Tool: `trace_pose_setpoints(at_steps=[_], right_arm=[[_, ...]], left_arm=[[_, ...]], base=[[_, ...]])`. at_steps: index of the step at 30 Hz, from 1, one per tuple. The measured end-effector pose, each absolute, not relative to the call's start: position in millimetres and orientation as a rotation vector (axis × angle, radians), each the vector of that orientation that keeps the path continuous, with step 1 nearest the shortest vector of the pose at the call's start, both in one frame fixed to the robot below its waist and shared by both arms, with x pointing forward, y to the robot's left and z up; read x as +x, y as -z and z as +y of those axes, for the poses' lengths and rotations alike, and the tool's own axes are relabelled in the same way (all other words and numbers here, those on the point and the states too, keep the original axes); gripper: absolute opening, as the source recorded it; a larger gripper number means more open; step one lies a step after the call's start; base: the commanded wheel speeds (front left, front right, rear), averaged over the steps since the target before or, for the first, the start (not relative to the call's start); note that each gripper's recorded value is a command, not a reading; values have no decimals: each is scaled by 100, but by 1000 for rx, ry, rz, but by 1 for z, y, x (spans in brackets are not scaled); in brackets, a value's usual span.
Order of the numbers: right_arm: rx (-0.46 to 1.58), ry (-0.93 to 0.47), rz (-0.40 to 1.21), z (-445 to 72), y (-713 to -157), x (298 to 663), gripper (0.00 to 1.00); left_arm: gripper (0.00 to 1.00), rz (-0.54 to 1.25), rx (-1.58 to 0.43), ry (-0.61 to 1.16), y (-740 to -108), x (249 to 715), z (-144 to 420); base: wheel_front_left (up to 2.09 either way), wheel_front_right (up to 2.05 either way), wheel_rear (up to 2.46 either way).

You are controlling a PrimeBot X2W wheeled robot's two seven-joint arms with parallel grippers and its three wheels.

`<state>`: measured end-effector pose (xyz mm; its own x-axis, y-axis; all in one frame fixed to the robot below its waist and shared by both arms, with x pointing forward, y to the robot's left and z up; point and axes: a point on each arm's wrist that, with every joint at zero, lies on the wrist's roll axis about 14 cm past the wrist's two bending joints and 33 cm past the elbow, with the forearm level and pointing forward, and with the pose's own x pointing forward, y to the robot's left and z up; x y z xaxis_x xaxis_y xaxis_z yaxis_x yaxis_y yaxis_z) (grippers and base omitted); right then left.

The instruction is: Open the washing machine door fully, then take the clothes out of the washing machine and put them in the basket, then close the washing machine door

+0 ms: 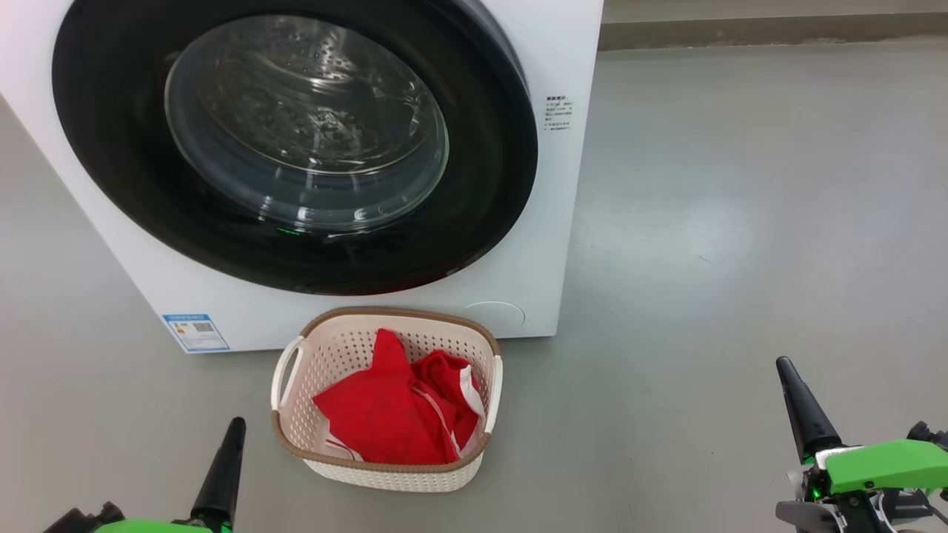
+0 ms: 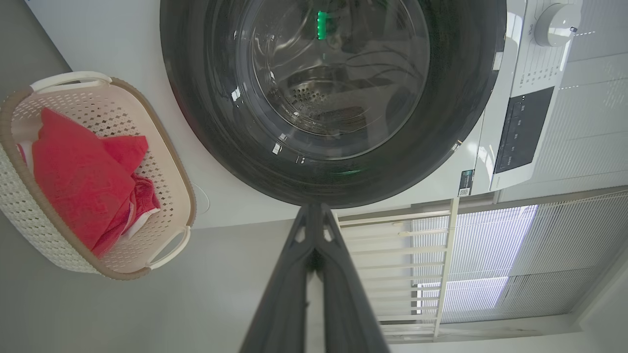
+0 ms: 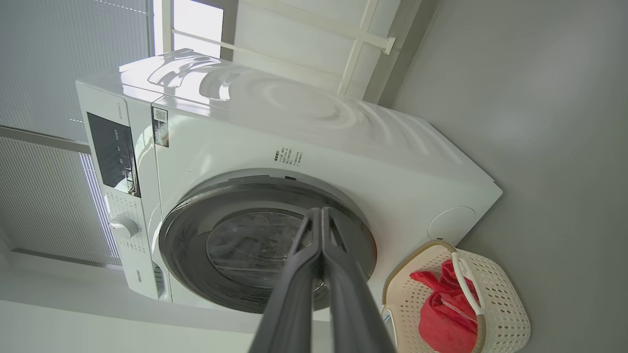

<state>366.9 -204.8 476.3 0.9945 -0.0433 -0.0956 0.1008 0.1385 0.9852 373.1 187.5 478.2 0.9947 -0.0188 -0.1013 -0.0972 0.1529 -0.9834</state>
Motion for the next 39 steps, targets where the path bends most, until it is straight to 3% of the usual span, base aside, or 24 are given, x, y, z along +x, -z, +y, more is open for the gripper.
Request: trace_pose_setpoints(at_steps=[14,39], right_arm=[[1586,76,42,-202,-481,375,0],[1587,73,37,-202,-483,377,0]], left_arm=[[0,81,-1565,-37,-484,378,188],[0,80,-1567,-38,-483,378,188]], base=[[0,0,0],[0,0,0]])
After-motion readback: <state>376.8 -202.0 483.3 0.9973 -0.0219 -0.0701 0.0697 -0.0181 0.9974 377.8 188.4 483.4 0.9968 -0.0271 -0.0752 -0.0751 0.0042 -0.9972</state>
